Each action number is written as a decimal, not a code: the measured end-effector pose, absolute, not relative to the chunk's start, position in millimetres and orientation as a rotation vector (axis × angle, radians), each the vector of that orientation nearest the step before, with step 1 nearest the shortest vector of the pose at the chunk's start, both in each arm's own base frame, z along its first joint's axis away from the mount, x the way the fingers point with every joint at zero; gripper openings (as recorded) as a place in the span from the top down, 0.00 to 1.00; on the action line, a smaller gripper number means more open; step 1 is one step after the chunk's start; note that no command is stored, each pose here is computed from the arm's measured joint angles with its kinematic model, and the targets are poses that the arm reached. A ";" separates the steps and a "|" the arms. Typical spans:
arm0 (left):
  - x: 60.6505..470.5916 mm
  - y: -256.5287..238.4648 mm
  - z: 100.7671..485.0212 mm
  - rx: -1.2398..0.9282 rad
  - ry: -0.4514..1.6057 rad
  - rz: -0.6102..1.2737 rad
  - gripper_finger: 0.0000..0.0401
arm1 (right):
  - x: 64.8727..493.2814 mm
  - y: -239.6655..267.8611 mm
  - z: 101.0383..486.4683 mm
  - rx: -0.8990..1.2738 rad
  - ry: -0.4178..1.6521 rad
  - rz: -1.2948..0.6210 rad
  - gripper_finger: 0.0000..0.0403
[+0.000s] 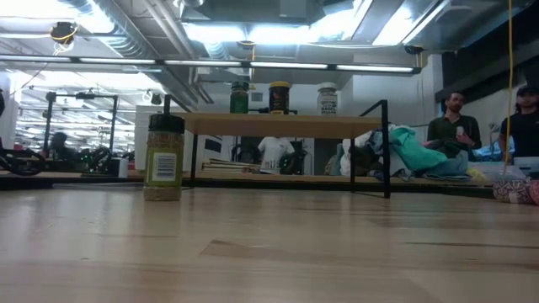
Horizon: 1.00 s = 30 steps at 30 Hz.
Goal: Shelf spices
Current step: Remove the green seasoning bottle from the shelf
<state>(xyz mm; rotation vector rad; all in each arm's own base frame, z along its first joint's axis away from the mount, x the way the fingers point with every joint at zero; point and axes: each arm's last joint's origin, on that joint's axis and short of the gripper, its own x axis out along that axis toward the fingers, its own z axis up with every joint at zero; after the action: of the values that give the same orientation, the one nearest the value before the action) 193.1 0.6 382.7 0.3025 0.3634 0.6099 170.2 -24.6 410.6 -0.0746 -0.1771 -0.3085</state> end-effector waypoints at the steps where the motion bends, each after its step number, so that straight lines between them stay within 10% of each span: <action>1: 193.2 4.0 382.6 0.300 0.367 0.626 0.25 | 170.2 -24.6 410.6 -0.075 -0.177 -0.309 0.31; 30: 240.7 87.9 387.1 0.173 0.524 0.814 0.12 | 170.8 -22.1 410.7 -0.105 -0.178 -0.223 0.31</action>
<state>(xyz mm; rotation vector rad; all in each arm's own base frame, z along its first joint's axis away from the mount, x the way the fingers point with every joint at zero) 240.7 87.9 387.1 0.1729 0.5244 0.8141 170.8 -22.1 410.7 -0.1048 -0.1780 -0.2235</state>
